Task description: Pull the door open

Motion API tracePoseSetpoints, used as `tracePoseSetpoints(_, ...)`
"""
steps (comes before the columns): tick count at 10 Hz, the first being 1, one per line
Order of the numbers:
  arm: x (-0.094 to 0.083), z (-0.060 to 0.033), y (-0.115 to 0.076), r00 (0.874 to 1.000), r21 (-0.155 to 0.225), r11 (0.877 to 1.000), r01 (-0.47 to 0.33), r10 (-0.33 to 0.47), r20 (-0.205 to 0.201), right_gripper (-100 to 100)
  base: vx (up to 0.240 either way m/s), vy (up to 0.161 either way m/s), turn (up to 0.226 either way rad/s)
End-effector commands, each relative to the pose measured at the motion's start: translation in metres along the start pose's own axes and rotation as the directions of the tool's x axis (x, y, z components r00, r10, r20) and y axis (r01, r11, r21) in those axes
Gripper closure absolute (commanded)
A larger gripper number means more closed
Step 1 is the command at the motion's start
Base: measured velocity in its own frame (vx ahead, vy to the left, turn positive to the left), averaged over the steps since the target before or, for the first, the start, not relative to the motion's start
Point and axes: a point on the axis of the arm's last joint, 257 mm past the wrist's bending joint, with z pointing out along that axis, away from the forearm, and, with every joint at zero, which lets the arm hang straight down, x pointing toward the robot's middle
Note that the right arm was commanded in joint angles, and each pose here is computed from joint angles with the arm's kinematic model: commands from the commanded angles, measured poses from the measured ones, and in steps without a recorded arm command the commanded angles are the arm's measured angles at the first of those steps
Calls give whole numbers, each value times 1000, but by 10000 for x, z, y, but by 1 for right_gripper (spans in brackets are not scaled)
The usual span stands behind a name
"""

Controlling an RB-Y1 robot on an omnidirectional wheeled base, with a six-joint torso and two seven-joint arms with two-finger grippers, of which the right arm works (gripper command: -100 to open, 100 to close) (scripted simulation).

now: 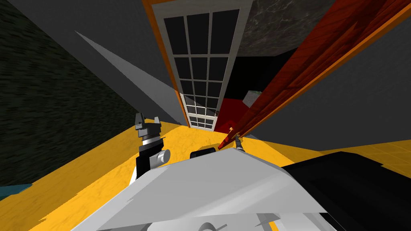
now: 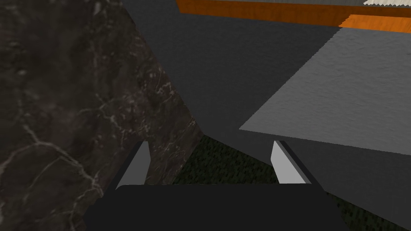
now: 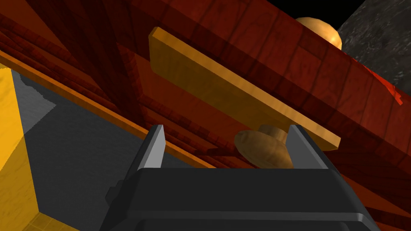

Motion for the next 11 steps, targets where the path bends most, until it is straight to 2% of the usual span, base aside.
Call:
tracePoseSetpoints(1, -204, 56, -23, 999, 15, 1000, -11, 10, 34, 100, 0, 11, -7)
tracePoseSetpoints(3, -204, 56, -23, 999, 15, 1000, -11, 10, 34, 100, 10, 3, -9)
tracePoseSetpoints(6, -202, 81, -7, 995, 9, 996, -90, 90, 37, 100, -18, -3, 34)
tracePoseSetpoints(9, -198, 91, 3, 992, 6, 993, -118, 117, 37, 100, -11, -7, 23)
tracePoseSetpoints(11, -190, 113, 21, 984, 0, 985, -172, 172, 38, 100, -6, 3, 23)
